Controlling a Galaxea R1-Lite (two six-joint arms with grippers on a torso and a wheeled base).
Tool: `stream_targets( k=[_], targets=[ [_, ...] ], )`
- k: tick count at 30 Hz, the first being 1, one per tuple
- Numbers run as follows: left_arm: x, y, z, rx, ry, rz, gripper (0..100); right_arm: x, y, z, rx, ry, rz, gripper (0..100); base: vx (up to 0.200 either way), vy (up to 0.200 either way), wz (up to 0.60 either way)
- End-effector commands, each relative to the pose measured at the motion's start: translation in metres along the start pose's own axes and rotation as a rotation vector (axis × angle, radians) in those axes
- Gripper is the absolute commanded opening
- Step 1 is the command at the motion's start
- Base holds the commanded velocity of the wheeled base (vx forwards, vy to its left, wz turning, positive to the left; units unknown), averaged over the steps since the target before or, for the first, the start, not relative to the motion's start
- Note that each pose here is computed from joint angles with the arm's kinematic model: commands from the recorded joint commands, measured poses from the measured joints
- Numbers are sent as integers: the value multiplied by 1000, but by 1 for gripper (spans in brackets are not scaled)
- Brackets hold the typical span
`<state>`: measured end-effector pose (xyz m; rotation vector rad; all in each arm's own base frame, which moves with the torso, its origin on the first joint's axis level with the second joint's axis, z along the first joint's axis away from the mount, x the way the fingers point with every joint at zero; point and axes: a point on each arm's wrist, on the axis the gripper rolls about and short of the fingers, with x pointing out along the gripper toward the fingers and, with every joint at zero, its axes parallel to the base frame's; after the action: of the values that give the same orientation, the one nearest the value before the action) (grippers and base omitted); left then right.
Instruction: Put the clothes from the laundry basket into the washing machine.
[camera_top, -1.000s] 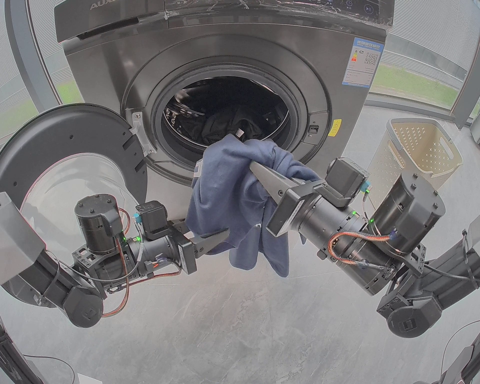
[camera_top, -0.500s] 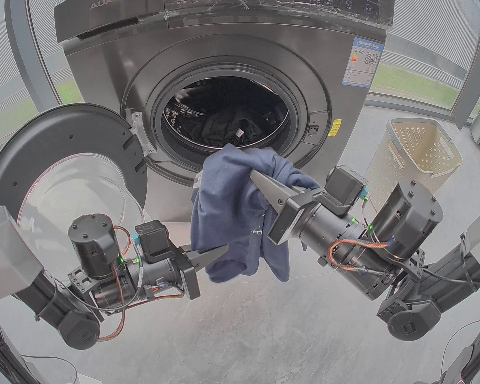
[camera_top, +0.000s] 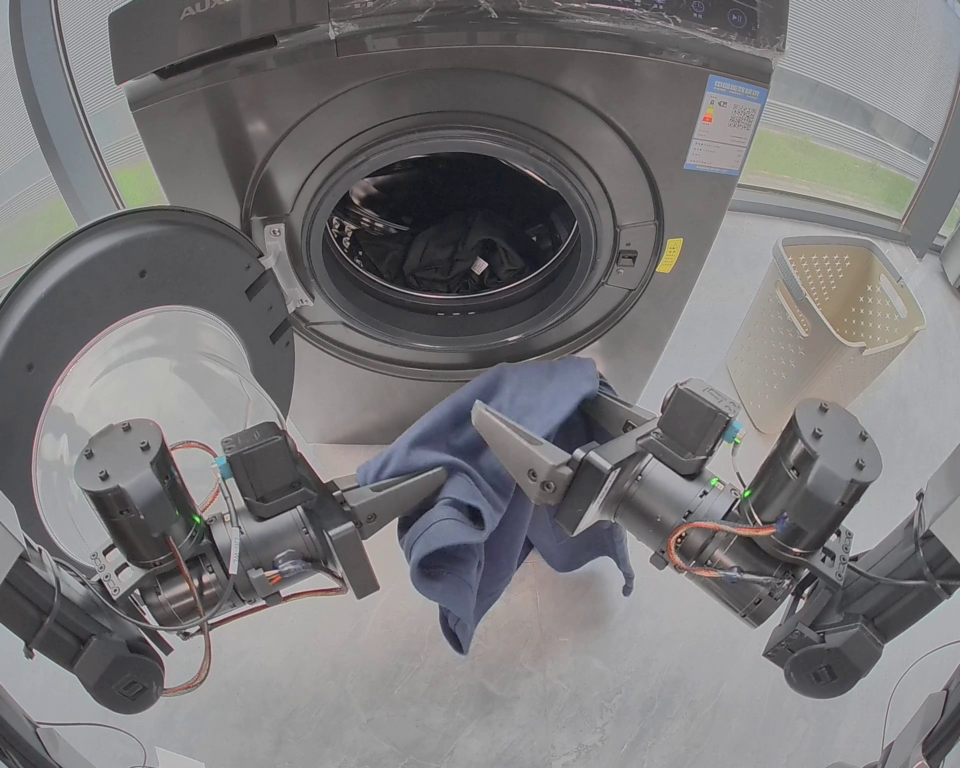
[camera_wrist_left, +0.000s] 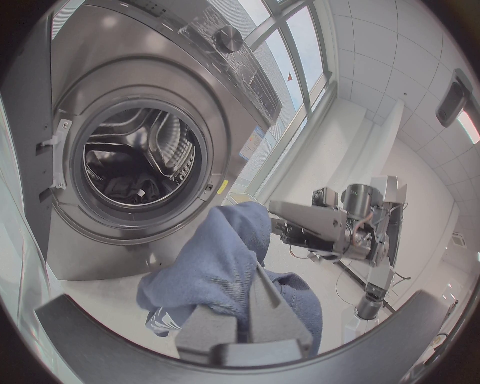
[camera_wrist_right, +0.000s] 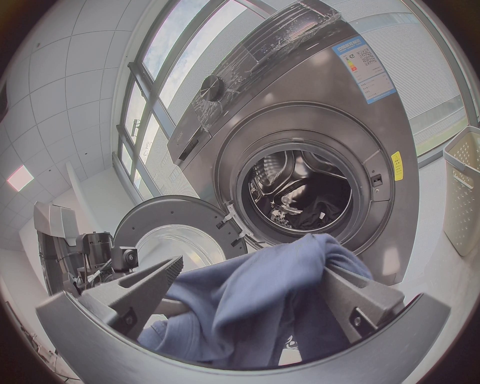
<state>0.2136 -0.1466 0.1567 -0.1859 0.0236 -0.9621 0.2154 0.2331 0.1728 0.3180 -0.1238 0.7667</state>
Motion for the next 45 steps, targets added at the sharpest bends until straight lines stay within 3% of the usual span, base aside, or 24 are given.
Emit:
stream_targets(
  k=[1,9,26,34,41,45],
  targets=[
    [0,-1,7,-1,-42,15,0,-7,-3,-7,-4,26,-12,100,0,0,0],
    [8,2,25,-27,-155,72,0,-21,-7,-27,-11,114,-16,100,0,0,0],
    [22,4,56,-3,-307,160,0,-20,-4,-71,-24,239,0,100,0,0,0],
    [23,4,55,-5,-302,160,0,11,10,-82,-10,170,48,100,0,0,0],
    [26,6,52,-6,-293,164,0,52,9,-93,-3,92,49,100,0,0,0],
    [27,7,49,-7,-284,168,0,64,10,-100,-3,94,49,100,0,0,0]
  ],
)
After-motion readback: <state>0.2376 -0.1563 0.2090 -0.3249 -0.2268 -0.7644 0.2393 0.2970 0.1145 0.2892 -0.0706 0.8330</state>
